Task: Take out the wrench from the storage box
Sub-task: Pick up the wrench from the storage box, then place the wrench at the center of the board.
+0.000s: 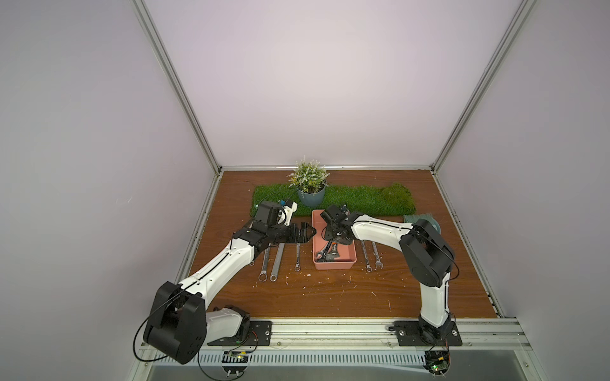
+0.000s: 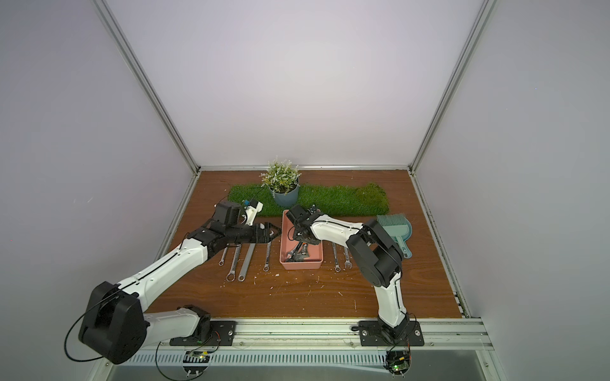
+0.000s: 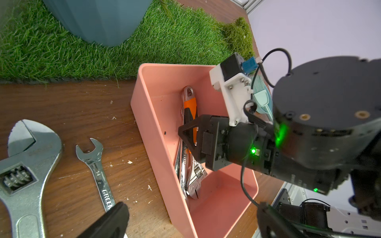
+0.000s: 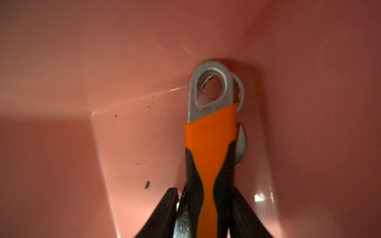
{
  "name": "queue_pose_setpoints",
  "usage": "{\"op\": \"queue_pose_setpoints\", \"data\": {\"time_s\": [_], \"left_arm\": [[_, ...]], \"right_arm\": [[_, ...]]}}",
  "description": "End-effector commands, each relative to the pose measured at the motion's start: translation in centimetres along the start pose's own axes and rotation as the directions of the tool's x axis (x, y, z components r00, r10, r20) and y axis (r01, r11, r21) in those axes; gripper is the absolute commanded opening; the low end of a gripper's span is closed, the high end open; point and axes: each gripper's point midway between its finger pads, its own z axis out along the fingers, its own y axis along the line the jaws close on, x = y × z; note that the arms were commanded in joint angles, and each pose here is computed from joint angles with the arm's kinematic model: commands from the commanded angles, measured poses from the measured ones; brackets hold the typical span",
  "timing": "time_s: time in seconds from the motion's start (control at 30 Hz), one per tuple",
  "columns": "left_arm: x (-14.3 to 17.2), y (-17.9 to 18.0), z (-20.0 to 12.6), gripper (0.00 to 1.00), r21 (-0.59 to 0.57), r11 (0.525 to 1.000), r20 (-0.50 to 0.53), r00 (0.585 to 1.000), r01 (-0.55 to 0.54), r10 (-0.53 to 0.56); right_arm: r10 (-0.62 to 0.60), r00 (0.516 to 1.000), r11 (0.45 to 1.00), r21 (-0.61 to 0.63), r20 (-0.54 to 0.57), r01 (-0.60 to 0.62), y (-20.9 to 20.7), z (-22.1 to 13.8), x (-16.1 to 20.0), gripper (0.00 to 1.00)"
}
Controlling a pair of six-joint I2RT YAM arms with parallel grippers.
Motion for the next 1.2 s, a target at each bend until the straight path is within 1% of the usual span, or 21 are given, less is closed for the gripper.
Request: {"op": "queue_pose_setpoints", "data": {"time_s": [0.0,0.07,0.13,0.2,0.27,0.53,0.73,1.07,1.17], "left_arm": [[-0.3,0.1,0.0,1.0,0.002,1.0,0.005,1.0,-0.017,0.017],[-0.2,0.2,0.0,1.0,0.0,1.0,0.001,1.0,-0.018,0.018],[-0.1,0.2,0.0,1.0,-0.001,1.0,-0.001,1.0,-0.018,0.018],[-0.1,0.3,0.0,1.0,-0.005,1.0,-0.002,1.0,-0.02,0.02],[0.0,0.4,0.0,1.0,-0.008,1.0,-0.005,1.0,-0.02,0.02],[0.1,0.4,0.2,1.0,-0.004,1.0,-0.01,1.0,-0.017,0.017],[0.1,0.4,0.2,1.0,-0.004,1.0,-0.01,1.0,-0.016,0.016],[0.1,0.3,0.0,1.0,-0.004,1.0,-0.007,1.0,-0.015,0.015],[0.0,0.3,0.0,1.0,-0.006,1.0,-0.008,1.0,-0.015,0.015]], "right_arm": [[0.019,0.994,0.999,0.049,-0.111,-0.014,-1.5,2.3,3.1,0.44],[0.016,0.996,1.0,0.018,-0.089,-0.014,-0.9,2.0,3.0,0.42],[0.014,0.998,1.0,0.021,-0.063,-0.013,-0.8,1.6,2.4,0.38],[0.0,0.999,0.999,0.053,-0.041,0.002,-1.2,1.1,1.6,0.3],[-0.007,1.0,0.999,0.054,-0.012,0.008,-1.0,0.3,0.8,0.24],[-0.04,0.996,0.998,0.06,0.074,0.036,-0.3,-3.0,-1.8,0.15],[-0.051,0.992,0.998,0.04,0.116,0.047,0.6,-5.2,-3.0,0.13],[-0.065,0.986,0.998,0.015,0.152,0.064,1.3,-7.5,-4.1,0.15],[-0.061,0.982,0.998,-0.01,0.178,0.064,1.6,-9.1,-4.8,0.14]]}}
